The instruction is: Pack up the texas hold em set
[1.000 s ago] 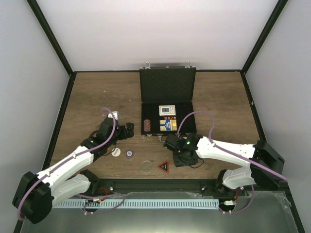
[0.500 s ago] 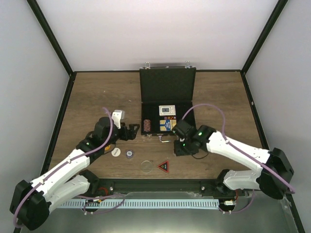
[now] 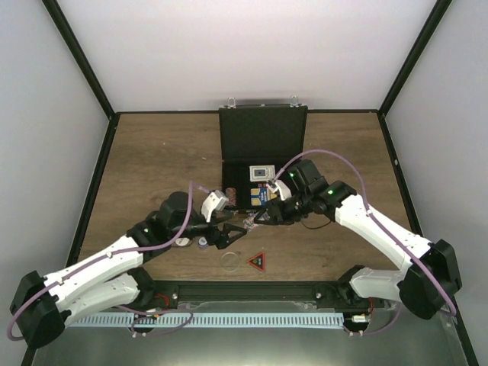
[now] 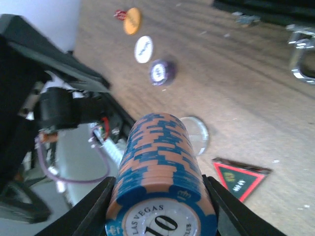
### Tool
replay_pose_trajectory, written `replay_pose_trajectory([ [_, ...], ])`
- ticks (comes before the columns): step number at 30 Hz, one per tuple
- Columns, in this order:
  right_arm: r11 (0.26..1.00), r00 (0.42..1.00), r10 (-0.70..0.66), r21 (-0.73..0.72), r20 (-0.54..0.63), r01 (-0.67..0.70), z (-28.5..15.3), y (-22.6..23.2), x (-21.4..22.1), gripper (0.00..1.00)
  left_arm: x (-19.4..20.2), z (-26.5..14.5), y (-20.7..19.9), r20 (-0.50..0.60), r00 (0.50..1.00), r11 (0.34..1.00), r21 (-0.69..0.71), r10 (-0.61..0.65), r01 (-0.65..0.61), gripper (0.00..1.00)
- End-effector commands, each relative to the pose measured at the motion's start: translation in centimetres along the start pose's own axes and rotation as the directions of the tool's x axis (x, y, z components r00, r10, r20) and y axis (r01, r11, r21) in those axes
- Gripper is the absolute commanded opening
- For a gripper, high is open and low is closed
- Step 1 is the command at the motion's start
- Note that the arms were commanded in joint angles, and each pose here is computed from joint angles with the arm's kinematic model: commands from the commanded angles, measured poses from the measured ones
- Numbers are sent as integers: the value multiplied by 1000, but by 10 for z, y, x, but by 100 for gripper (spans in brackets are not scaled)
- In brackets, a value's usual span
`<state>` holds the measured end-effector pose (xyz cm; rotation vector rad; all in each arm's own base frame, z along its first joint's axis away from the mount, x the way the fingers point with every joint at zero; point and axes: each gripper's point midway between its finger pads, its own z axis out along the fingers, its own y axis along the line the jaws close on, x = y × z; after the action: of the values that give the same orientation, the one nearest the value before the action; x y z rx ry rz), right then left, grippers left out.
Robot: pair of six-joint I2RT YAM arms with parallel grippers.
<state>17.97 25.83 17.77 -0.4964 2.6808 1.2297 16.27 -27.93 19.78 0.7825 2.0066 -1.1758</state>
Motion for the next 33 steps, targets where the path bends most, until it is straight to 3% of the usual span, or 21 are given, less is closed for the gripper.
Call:
replay_pose_trajectory([
  [1,965,994,-106,-240,12,106,-19,57,-8,25,-4,6,-13,-16,996,996,19,86,-86,94],
  [8,957,994,-113,-270,-3,108,-23,66,0,24,1,29,-26,-67,984,986,22,167,-165,93],
  [16,955,992,-121,-278,-42,105,-17,63,8,24,1,42,-40,-92,971,975,58,221,-216,76],
  [19,953,991,-127,-283,-47,108,-15,63,8,24,1,42,-41,-99,965,970,39,241,-238,78],
  [22,953,991,-125,-283,-56,105,-13,62,9,24,-1,39,-40,-94,962,966,18,258,-258,89],
  [24,954,991,-122,-283,-63,99,-11,61,9,24,-3,37,-43,-83,959,963,16,269,-269,89],
  [29,953,990,-127,-284,-62,105,-10,61,8,24,-1,37,-47,-89,954,958,24,285,-284,65],
  [33,950,989,-133,-292,-59,110,-11,64,8,24,5,39,-47,-120,950,958,22,286,-286,59],
])
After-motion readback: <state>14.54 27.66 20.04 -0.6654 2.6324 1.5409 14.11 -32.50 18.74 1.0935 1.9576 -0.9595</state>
